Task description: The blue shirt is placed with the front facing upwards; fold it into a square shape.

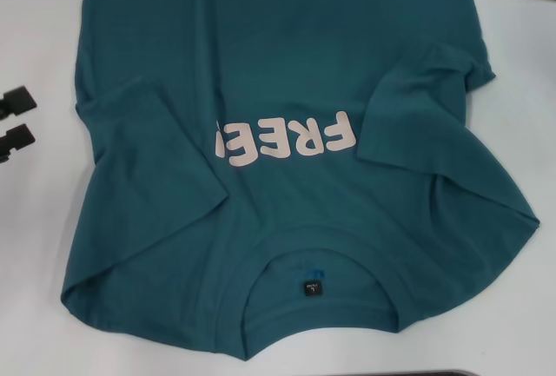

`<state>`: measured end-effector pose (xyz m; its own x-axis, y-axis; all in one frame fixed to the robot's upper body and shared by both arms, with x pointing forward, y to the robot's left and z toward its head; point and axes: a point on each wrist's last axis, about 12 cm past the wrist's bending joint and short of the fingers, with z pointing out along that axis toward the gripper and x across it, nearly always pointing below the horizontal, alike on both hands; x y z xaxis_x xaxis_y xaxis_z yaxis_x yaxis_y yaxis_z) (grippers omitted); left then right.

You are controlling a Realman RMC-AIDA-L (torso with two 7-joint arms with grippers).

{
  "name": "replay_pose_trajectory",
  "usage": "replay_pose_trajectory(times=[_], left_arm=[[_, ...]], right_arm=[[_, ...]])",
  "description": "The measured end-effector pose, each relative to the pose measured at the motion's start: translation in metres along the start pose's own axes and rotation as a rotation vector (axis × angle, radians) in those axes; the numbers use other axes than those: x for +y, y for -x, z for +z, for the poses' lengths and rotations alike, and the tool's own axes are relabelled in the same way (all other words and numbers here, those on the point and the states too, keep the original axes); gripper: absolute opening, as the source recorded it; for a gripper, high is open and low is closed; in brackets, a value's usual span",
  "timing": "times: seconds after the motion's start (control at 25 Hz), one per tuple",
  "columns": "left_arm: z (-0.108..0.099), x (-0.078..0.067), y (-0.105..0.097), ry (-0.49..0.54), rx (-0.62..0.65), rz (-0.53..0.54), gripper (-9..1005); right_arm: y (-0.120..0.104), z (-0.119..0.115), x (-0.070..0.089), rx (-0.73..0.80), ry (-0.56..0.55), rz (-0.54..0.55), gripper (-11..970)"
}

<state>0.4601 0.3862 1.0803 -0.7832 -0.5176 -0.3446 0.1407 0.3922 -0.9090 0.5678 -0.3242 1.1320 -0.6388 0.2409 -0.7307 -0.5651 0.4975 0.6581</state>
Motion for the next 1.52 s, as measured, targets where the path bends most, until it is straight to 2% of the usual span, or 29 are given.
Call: replay_pose_trajectory(times=[0.16, 0.36, 0.52, 0.76, 1.52], left_arm=[[-0.007, -0.001, -0.010, -0.026, 0.048, 0.022, 933], [-0.028, -0.002, -0.022, -0.053, 0.122, -0.032, 933], [-0.042, 0.000, -0.037, -0.042, 0.169, -0.089, 933], [-0.045, 0.009, -0.060, 0.017, 0.265, -0.173, 932], [-0.041, 0.019, -0.064, 0.123, 0.289, -0.167, 928]], right_arm=[[-0.014, -0.019, 0.000, 0.112, 0.014, 0.073, 890], [-0.025, -0.043, 0.000, 0.200, 0.003, 0.172, 870], [-0.031, -0.054, 0.000, 0.222, -0.011, 0.209, 860], [-0.038, -0.055, -0.002, 0.227, -0.022, 0.232, 861], [-0.034, -0.053, -0.007, 0.184, -0.059, 0.230, 861]])
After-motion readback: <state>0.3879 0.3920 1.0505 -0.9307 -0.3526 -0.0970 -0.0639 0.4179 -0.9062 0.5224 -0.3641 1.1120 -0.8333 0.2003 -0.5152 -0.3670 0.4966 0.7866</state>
